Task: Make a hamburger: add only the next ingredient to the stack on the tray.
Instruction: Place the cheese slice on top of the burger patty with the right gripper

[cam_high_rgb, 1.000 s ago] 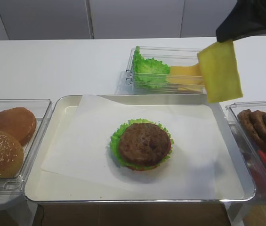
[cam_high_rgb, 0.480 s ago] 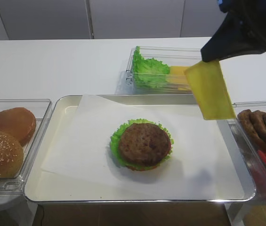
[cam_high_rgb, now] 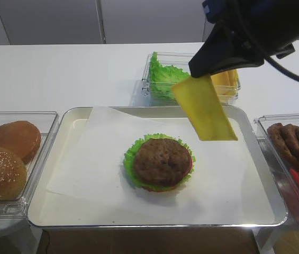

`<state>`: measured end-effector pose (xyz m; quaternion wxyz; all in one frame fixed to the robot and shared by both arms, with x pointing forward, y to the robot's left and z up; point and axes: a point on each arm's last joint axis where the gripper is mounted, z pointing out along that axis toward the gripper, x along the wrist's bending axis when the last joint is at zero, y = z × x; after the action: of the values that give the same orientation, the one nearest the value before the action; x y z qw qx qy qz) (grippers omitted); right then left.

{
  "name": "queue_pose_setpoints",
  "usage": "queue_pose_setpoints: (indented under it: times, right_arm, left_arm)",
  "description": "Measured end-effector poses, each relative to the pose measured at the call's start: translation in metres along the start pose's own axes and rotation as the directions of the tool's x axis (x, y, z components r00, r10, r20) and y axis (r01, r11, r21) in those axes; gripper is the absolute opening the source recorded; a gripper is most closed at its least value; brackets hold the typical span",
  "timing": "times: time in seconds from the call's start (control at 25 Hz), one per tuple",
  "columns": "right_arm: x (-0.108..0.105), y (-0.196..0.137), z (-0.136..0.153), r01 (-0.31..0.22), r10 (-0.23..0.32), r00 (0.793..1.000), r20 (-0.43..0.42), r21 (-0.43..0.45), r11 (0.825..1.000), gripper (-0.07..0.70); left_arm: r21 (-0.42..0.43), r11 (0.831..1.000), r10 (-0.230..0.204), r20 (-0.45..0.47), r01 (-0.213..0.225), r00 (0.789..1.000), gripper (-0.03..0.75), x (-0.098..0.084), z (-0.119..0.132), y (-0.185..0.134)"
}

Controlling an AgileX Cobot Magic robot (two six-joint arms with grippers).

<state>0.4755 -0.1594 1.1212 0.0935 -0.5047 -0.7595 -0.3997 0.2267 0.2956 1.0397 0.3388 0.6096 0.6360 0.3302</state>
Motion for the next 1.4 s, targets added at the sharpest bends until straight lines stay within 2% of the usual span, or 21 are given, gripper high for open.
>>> queue_pose_setpoints:
  times: [0.16, 0.52, 0.84, 1.08, 1.28, 1.4]
  right_arm:
    - [0.011, -0.002, 0.006, 0.028, -0.028, 0.999, -0.02, 0.003, 1.0, 0.039]
    - [0.026, -0.006, 0.033, 0.057, -0.054, 0.997, -0.063, 0.051, 0.997, 0.039]
    - [0.033, -0.01, 0.06, 0.065, -0.058, 0.995, -0.083, 0.096, 0.993, 0.039]
    - [0.019, -0.008, 0.081, 0.069, -0.067, 0.998, -0.021, 0.117, 0.991, 0.039]
    - [0.004, -0.008, 0.095, 0.108, -0.117, 0.992, 0.053, 0.148, 0.983, 0.039]
    - [-0.001, -0.009, 0.096, 0.148, -0.165, 0.982, 0.091, 0.169, 0.975, 0.039]
  left_arm:
    - [0.0, 1.0, 0.0, 0.0, 0.0, 1.0, 0.428, 0.0, 0.0, 0.0]
    - [0.0, 1.0, 0.0, 0.0, 0.0, 1.0, 0.428, 0.0, 0.0, 0.0]
    - [0.0, 1.0, 0.0, 0.0, 0.0, 1.0, 0.428, 0.0, 0.0, 0.0]
    - [0.0, 1.0, 0.0, 0.0, 0.0, 1.0, 0.428, 0.0, 0.0, 0.0]
    - [0.0, 1.0, 0.0, 0.0, 0.0, 1.0, 0.428, 0.0, 0.0, 0.0]
    - [0.0, 1.0, 0.0, 0.0, 0.0, 1.0, 0.428, 0.0, 0.0, 0.0]
